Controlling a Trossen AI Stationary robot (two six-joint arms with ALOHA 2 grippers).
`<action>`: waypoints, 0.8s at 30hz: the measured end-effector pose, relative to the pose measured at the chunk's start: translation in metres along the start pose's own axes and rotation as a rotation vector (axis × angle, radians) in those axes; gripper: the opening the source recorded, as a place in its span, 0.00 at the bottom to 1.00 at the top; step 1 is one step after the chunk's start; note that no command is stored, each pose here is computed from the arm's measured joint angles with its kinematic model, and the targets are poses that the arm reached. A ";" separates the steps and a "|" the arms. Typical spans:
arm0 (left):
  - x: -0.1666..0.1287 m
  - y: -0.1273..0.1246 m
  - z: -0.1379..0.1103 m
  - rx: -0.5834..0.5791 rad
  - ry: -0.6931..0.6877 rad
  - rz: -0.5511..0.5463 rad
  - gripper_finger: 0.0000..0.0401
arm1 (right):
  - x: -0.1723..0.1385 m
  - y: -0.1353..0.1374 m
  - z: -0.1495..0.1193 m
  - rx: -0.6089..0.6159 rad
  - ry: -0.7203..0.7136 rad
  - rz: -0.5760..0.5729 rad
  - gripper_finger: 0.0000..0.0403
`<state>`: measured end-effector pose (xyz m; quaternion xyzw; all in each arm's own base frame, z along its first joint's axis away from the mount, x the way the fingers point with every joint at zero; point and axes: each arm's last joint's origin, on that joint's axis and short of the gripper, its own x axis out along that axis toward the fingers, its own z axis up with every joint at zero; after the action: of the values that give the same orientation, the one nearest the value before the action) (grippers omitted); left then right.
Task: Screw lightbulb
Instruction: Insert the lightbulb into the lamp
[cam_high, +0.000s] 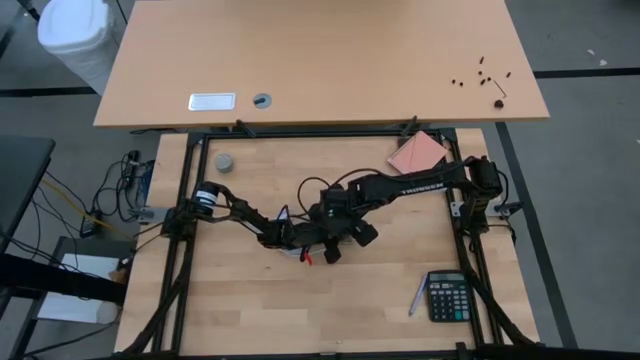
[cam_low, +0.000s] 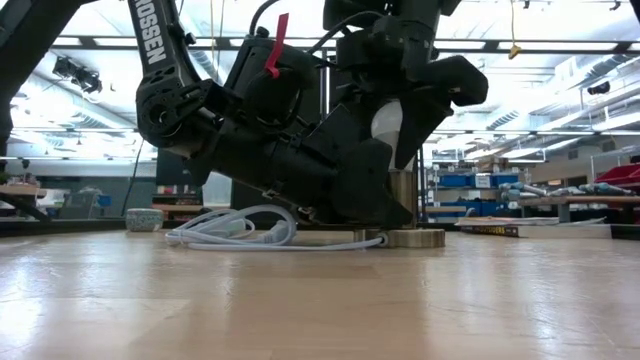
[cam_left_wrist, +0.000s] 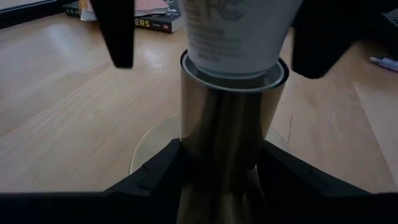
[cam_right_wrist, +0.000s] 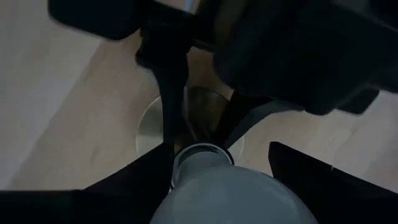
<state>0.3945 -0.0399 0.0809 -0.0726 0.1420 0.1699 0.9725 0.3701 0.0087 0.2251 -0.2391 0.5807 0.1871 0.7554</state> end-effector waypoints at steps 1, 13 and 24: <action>0.000 0.000 0.000 -0.007 0.000 0.000 0.48 | 0.000 0.001 0.001 0.028 0.001 -0.004 0.68; 0.000 0.000 0.000 -0.045 -0.001 0.008 0.48 | 0.000 0.005 0.004 0.418 0.014 -0.057 0.64; 0.000 0.000 0.000 -0.045 -0.002 0.011 0.48 | 0.000 0.005 0.005 0.912 -0.006 -0.074 0.69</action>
<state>0.3944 -0.0397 0.0808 -0.0936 0.1378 0.1782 0.9698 0.3713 0.0153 0.2250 0.0976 0.5924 -0.1140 0.7915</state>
